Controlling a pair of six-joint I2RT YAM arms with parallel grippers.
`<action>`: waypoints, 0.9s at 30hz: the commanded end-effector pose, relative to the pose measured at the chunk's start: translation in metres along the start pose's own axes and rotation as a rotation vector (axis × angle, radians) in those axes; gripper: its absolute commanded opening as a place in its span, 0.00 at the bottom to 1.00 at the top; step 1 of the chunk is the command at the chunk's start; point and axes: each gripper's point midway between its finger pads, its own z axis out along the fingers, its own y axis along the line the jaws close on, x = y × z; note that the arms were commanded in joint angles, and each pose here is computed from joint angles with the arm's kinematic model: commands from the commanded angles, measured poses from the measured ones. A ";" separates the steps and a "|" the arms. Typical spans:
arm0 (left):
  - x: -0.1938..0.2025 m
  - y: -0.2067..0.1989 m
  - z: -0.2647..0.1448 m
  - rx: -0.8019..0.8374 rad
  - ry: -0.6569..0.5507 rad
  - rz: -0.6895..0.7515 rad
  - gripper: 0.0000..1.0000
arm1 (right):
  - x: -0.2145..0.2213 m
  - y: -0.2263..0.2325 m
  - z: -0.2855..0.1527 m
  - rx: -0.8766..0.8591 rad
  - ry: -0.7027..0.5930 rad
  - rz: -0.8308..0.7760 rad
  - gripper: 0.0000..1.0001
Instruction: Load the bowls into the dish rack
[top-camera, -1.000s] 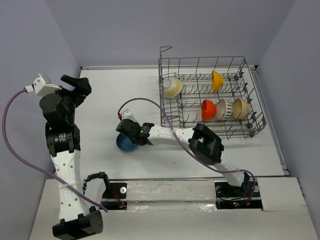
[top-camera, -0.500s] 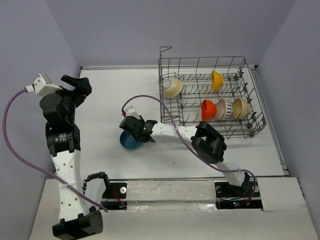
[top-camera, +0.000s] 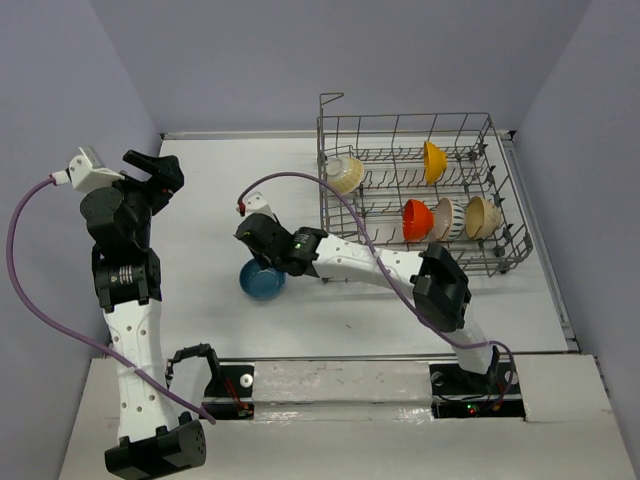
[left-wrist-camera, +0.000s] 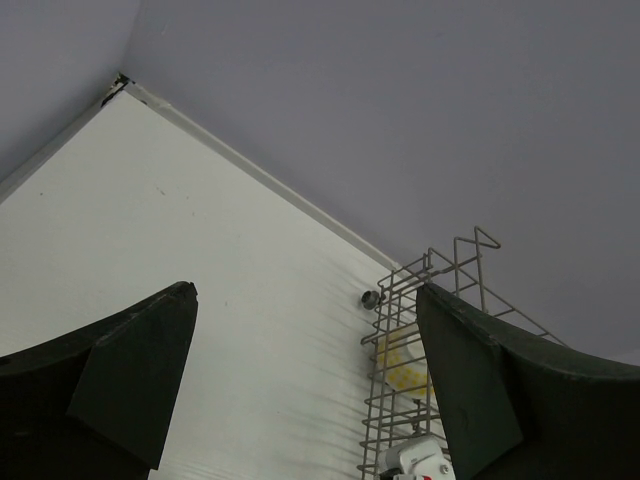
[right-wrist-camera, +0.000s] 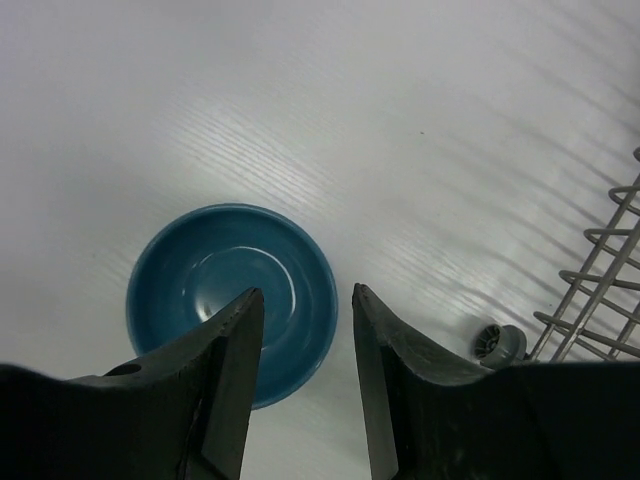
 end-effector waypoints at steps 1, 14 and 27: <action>-0.011 -0.009 0.000 0.044 -0.045 0.014 0.99 | -0.025 0.038 -0.027 -0.130 -0.047 0.007 0.46; -0.013 -0.010 -0.001 0.044 -0.045 0.015 0.99 | 0.010 0.102 -0.001 -0.246 0.034 -0.027 0.45; -0.013 -0.011 -0.002 0.045 -0.044 0.015 0.99 | 0.045 0.113 0.027 -0.243 0.104 -0.048 0.45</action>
